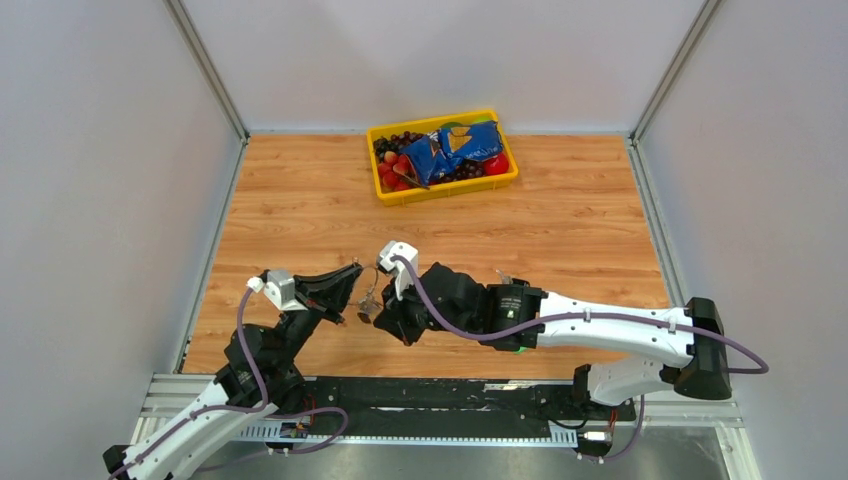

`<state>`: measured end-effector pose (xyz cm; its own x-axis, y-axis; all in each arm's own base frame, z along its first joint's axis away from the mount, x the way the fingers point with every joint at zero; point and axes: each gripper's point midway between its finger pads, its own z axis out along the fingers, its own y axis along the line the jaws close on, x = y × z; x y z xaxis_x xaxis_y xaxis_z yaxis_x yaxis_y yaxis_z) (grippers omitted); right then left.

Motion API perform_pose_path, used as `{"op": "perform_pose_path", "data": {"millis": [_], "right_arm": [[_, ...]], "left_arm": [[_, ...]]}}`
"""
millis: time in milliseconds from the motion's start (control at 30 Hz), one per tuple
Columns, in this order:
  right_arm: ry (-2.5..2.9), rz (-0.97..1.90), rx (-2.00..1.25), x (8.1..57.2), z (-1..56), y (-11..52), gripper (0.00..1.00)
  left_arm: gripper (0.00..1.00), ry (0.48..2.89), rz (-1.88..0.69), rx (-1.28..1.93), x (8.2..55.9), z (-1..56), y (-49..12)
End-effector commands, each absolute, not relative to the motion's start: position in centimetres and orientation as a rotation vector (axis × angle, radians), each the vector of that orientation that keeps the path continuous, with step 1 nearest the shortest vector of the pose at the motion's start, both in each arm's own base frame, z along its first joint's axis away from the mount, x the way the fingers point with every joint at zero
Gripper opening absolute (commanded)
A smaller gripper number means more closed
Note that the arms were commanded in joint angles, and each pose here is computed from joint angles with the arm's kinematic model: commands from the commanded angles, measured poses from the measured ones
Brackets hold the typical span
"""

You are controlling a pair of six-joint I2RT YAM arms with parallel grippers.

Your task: Put the keys on the keyring

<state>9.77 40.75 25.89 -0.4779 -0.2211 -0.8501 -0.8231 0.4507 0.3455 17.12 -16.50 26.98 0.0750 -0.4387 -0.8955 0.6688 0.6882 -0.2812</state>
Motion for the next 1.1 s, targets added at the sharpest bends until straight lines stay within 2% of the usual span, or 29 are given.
{"op": "perform_pose_path", "data": {"millis": [0,200,233,300,467,633,1067], "right_arm": [[1.976,1.042,-0.911,8.5,25.1,40.7,0.0],[1.952,1.006,-0.827,9.5,26.2,39.4,0.0],[1.951,0.995,-0.81,9.7,26.2,39.0,0.04],[1.948,0.96,-0.765,10.3,26.3,37.9,0.21],[2.043,0.804,-0.584,13.0,24.8,33.4,0.4],[2.206,0.703,-0.335,15.2,20.5,28.2,0.48],[2.396,0.382,0.183,17.8,9.9,18.1,0.57]], "left_arm": [[0.0,1.172,-0.834,0.13,17.4,29.2,-15.1],[0.0,1.174,-0.843,0.155,17.3,29.2,-15.5],[0.0,1.174,-0.844,0.157,17.3,29.2,-15.6],[0.0,1.174,-0.848,0.167,17.2,29.2,-15.7],[0.0,1.171,-0.871,0.221,16.8,29.4,-16.6],[0.0,1.172,-0.903,0.289,16.4,29.4,-18.0],[0.0,1.18,-0.953,0.378,16.0,29.0,-20.0]]}}
